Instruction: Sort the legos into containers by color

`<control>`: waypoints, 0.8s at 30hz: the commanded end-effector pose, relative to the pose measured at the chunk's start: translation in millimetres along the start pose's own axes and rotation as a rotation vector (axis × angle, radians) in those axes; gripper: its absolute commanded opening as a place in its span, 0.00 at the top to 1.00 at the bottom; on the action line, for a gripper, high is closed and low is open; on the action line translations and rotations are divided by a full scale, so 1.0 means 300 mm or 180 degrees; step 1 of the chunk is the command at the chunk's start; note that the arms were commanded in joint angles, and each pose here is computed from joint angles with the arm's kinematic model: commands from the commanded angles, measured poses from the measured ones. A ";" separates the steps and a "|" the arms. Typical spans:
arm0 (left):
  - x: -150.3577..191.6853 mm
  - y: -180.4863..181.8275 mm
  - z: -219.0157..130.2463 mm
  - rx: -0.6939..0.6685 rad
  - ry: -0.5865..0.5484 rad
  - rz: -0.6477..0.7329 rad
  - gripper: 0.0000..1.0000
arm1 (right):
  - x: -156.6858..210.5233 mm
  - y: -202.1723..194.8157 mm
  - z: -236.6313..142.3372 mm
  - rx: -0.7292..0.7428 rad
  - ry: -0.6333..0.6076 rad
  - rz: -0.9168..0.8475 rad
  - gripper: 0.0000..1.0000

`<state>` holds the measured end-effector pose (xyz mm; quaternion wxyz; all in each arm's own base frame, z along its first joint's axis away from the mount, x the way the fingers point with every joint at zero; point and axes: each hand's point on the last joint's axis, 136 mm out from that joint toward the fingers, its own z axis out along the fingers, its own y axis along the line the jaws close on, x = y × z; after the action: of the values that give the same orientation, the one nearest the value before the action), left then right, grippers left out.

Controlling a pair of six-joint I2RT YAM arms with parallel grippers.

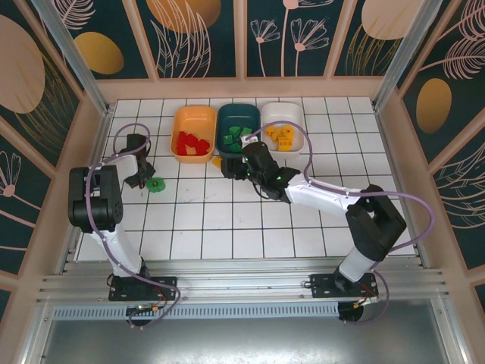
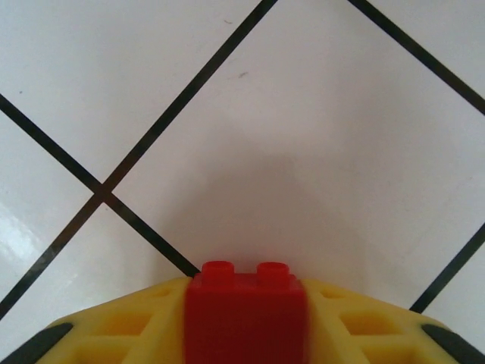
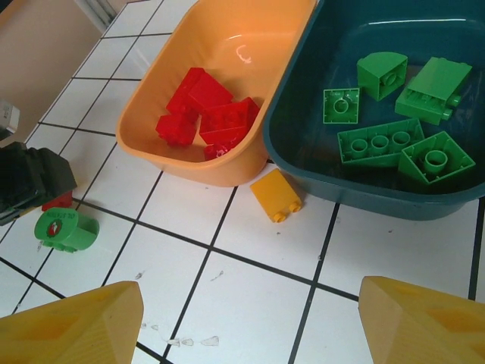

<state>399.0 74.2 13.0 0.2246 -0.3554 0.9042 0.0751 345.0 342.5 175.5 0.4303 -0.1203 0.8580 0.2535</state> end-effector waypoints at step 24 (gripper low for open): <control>-0.051 -0.583 -0.375 0.1660 -0.0063 0.0333 0.70 | -0.049 -0.055 -0.069 0.0206 -0.0168 0.0137 0.25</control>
<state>474.7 -47.4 131.1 0.3315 -0.2525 0.9034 -0.1009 346.5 333.5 181.9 0.4370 -0.1013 0.8581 0.2498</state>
